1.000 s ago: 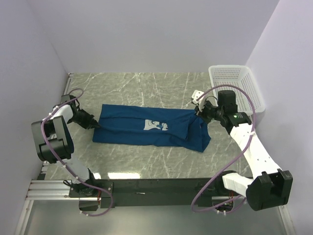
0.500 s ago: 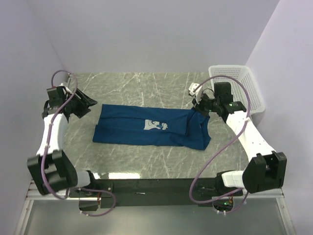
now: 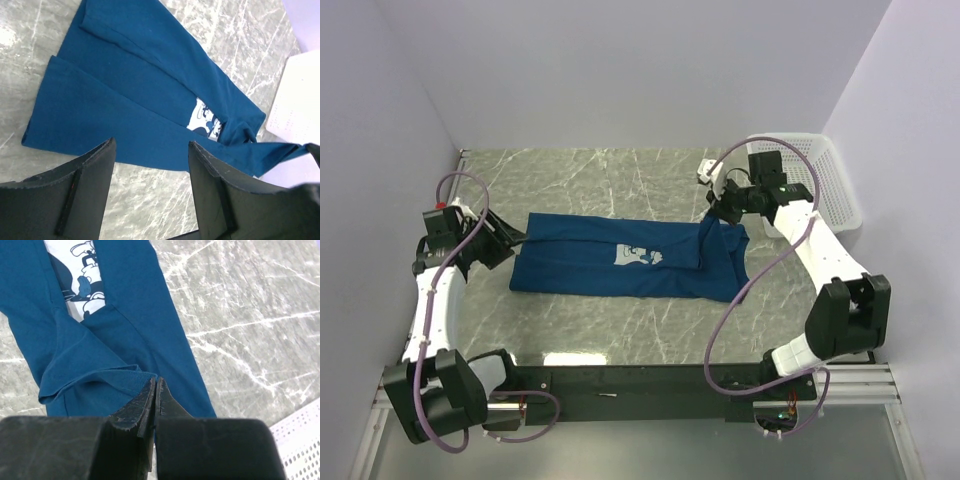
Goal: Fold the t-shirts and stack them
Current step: Fold the tshirt
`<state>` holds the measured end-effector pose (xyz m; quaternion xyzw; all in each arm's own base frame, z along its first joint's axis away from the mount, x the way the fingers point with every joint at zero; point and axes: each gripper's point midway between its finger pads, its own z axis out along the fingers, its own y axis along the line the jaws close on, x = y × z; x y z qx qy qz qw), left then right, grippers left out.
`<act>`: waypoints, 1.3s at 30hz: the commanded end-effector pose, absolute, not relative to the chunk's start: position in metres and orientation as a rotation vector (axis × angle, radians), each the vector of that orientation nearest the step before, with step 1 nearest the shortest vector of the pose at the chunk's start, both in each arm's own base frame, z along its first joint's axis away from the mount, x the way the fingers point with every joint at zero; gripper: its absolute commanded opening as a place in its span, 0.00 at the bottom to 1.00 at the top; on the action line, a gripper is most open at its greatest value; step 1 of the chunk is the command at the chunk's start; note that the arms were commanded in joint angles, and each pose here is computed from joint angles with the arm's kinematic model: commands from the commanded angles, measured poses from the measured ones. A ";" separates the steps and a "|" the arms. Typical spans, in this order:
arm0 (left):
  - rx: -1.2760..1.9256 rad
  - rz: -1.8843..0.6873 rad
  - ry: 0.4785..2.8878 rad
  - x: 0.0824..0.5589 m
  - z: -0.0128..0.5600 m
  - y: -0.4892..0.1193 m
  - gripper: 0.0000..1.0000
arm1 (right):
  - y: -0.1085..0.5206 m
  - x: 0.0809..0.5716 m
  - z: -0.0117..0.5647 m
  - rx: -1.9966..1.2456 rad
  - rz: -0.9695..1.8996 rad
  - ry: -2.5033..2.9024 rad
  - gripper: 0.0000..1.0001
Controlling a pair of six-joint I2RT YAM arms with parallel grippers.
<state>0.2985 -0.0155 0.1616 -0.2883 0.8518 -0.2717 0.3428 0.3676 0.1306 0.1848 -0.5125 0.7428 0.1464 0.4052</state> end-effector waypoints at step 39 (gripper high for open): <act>-0.649 -0.756 2.232 0.275 0.149 -0.031 0.64 | 0.186 0.407 0.164 -1.519 0.417 1.885 0.00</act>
